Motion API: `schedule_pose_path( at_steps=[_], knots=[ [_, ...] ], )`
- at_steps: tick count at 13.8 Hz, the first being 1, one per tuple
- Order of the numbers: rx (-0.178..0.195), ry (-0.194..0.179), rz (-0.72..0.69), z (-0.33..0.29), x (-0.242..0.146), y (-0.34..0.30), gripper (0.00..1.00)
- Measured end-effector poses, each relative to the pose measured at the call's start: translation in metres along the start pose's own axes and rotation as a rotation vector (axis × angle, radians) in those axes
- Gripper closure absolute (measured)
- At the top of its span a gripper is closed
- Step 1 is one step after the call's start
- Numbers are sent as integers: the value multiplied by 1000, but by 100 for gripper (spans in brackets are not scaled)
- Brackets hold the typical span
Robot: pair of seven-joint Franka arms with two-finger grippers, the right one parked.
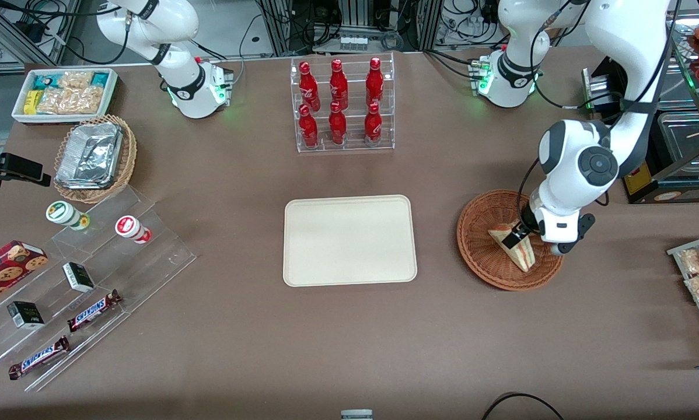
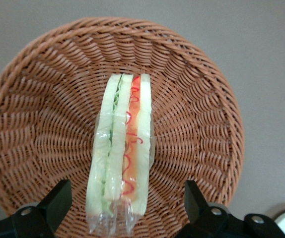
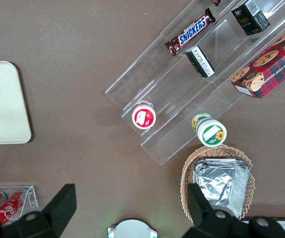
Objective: Place sandwich from basket to tray
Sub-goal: 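Close the left gripper on the wrapped sandwich and lift it, then carry the sandwich with the left gripper over the cream tray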
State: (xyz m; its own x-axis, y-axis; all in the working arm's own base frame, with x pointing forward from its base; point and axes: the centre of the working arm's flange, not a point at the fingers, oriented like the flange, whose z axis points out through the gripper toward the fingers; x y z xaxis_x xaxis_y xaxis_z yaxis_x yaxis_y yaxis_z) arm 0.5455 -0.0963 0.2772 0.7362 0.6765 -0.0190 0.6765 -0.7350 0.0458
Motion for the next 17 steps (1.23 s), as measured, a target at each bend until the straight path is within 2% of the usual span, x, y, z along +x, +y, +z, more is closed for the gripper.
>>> schedule_pose_path(
  at_steps=[3,4,5,6,7,10,12,13,15,17],
  knots=[
    [33,-7,28,24,-1,-2,0],
    [40,-11,31,28,-1,-3,6],
    [43,-14,32,30,-1,-3,6],
    [45,-14,33,31,-1,-3,11],
    [51,-10,43,31,-1,-4,23],
    [113,8,102,28,-1,-4,55],
    [145,7,124,11,3,3,67],
    [154,5,140,-3,4,12,69],
    [143,14,178,-35,-1,40,79],
    [108,26,233,-59,-21,72,82]
  ],
)
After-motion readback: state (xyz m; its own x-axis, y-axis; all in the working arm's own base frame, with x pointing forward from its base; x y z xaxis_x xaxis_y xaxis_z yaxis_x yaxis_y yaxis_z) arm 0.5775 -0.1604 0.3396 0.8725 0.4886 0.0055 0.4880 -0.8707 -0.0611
